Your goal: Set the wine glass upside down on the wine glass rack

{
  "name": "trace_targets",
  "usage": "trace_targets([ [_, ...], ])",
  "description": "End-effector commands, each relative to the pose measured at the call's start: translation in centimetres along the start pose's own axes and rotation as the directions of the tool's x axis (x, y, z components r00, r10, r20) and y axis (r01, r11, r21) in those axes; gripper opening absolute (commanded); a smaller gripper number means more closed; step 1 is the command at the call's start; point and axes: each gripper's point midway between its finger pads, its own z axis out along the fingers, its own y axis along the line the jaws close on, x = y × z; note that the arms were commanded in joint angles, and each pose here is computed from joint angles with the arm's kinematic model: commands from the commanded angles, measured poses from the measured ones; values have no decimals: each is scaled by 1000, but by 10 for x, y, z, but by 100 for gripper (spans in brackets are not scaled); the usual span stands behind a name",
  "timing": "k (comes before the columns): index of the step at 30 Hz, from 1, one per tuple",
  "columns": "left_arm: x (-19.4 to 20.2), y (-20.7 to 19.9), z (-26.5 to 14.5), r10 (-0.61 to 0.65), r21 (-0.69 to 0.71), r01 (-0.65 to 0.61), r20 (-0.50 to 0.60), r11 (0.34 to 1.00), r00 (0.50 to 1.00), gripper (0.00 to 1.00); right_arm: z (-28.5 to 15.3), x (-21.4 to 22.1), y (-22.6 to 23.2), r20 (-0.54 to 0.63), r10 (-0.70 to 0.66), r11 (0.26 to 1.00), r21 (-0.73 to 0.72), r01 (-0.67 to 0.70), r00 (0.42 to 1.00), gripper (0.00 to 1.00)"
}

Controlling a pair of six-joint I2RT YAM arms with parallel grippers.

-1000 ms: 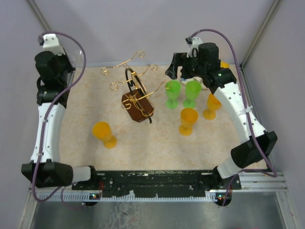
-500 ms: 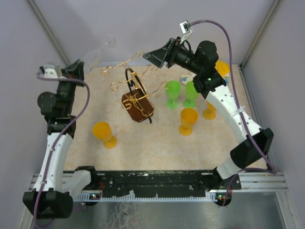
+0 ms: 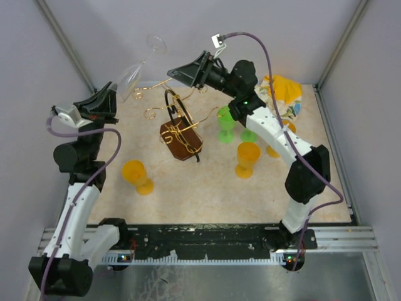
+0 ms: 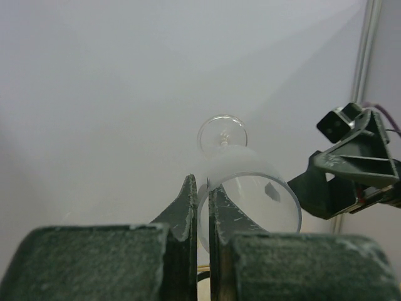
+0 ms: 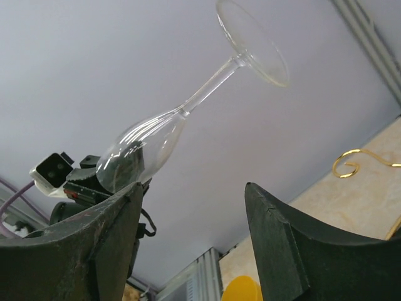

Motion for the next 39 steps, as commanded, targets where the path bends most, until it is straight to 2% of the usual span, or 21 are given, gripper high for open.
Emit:
trace_targets([
  [1,-16,-17,1,-10,54,5,85,999,996,0,17,-15,46,56,-18,991,-132,25,998,66],
  [12,1,-24,-3,-44,61,39,87,997,995,0,39,-11,52,78,-4,983,-183,18,997,65],
  [23,-2,-24,-6,-39,40,34,112,999,993,0,51,4,33,22,12,994,-105,-9,1000,61],
  [29,-4,-26,-7,-40,48,35,118,998,992,0,54,4,35,30,2,995,-99,1,1000,61],
  [39,5,-33,-5,-75,68,67,111,995,991,0,73,1,41,49,14,990,-143,-7,999,54],
])
